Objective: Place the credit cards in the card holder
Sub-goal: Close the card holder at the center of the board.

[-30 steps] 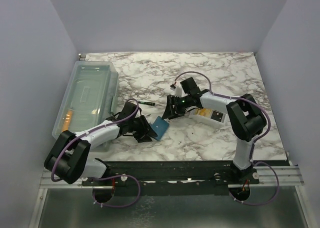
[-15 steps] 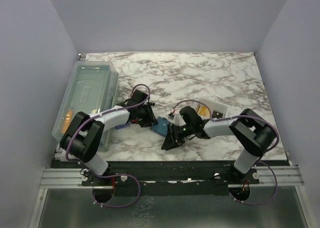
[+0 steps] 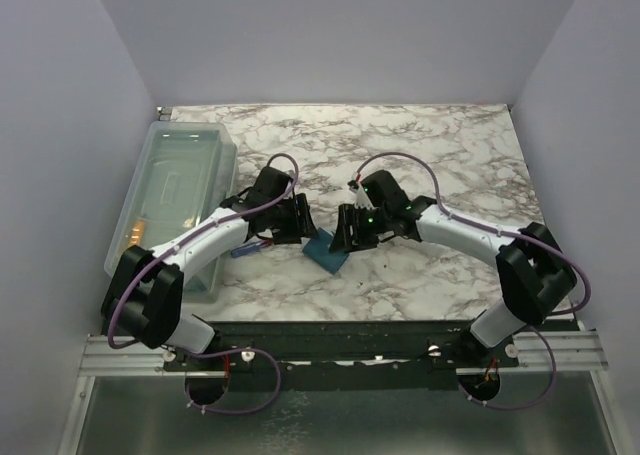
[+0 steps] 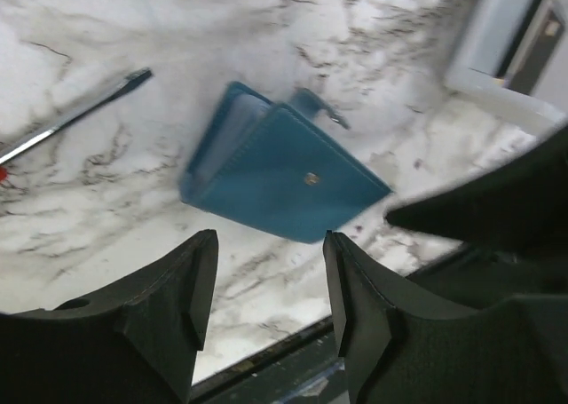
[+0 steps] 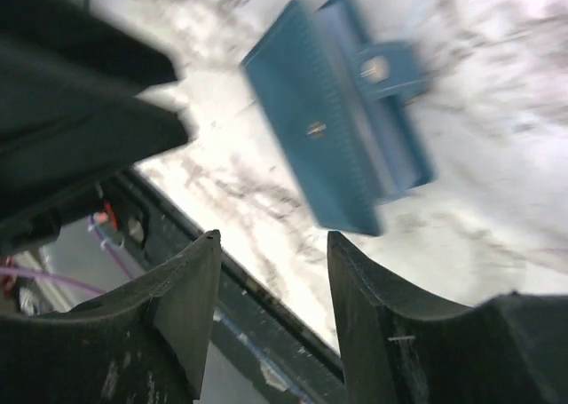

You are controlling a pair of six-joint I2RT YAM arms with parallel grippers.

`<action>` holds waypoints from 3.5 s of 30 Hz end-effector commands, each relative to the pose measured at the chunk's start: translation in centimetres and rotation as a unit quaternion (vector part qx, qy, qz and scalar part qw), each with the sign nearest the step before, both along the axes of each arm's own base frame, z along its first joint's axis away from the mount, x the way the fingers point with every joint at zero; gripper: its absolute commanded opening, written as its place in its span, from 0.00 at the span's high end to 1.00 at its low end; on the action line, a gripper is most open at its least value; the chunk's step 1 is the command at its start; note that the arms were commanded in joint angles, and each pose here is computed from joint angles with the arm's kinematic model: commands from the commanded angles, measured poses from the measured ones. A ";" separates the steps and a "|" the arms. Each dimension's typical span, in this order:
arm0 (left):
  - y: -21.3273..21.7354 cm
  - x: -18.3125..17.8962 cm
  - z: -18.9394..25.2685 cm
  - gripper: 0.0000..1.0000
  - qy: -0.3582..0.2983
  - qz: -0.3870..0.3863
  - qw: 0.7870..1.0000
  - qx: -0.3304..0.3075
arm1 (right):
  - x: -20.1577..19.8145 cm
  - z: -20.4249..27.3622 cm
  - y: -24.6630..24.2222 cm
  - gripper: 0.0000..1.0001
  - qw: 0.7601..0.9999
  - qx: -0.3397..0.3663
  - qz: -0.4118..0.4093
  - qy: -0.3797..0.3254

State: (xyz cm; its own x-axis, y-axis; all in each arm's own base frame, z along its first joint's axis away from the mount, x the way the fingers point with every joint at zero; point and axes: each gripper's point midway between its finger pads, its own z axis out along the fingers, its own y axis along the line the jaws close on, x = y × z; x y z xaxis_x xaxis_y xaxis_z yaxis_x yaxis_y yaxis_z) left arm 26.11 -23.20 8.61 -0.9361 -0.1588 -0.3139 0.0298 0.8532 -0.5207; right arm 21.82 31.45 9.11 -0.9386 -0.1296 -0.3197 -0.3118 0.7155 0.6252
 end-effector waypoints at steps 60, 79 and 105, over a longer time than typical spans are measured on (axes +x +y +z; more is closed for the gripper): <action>-1.9 -0.2 -7.6 0.83 0.084 0.032 0.995 -0.053 | 7.1 -3.7 -1.2 0.65 0.995 -0.092 0.006 -0.040; -2.0 0.1 -7.1 0.83 0.078 0.029 0.995 -0.053 | 7.2 -4.1 -1.3 0.89 0.994 -0.101 0.006 -0.041; -0.8 -0.5 -7.2 0.74 0.052 -0.007 0.998 -0.019 | 5.7 -1.4 -2.0 1.00 0.999 0.045 -0.019 -0.017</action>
State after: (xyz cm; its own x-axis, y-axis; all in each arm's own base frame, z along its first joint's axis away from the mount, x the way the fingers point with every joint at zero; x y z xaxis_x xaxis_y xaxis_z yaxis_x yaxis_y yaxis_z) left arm 27.33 -27.22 4.87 -0.9586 -0.1977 -0.2048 -0.0019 0.7240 -0.6898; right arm 27.40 29.16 5.97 -0.9297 -0.1075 -0.3524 -0.3086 0.7497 0.5854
